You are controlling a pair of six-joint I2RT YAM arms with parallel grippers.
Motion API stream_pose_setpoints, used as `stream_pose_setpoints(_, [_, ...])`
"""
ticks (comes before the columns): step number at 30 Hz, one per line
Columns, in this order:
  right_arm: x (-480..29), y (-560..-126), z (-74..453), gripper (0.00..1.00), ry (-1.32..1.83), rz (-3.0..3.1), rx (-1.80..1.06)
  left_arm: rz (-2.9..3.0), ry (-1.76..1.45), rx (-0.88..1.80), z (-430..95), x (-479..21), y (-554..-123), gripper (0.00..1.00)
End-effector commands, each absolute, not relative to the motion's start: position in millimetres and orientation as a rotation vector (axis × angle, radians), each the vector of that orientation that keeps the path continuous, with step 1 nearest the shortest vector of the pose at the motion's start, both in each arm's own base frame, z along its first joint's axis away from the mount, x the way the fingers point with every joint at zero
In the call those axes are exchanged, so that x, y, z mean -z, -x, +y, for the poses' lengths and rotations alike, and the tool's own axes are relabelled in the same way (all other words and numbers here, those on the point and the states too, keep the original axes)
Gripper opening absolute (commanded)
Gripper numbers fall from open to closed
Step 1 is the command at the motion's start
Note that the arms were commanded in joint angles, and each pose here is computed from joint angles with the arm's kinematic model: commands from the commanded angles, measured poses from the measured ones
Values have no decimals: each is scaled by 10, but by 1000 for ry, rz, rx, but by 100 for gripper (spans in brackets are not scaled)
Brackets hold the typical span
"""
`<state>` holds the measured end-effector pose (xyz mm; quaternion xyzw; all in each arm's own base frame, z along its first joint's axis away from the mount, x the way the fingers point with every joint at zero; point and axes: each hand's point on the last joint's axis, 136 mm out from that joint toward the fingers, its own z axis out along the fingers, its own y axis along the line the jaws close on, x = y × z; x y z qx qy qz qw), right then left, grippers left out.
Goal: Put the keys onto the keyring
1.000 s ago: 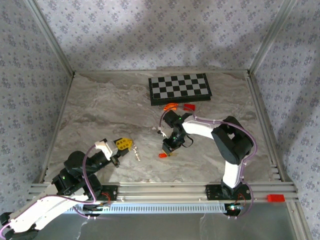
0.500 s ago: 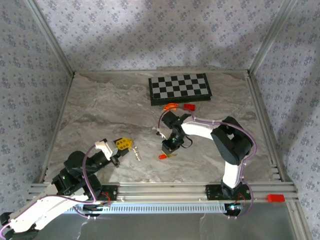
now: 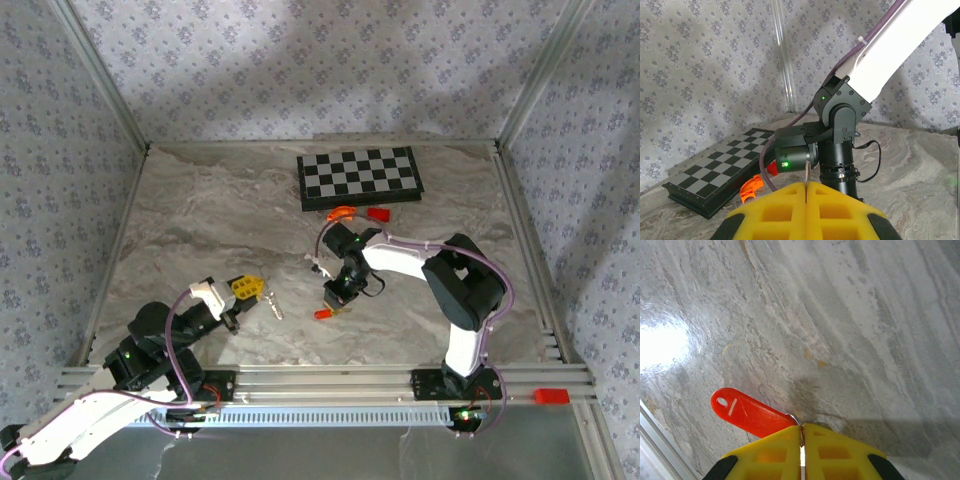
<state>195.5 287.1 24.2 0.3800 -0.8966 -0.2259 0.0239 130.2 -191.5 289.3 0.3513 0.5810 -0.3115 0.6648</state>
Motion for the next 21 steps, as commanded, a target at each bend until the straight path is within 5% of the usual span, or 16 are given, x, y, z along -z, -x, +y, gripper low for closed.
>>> stream_pose_setpoints(1, [-335, -1889, 2864, 9, -1205, -2752, 713, 1283, -751, 713, -1882, -3053, -1307, 0])
stream_pose_setpoints(21, [-625, -1906, 2896, 0, -1213, -2854, 931, 1285, -748, 698, -1875, -3088, -1326, 0])
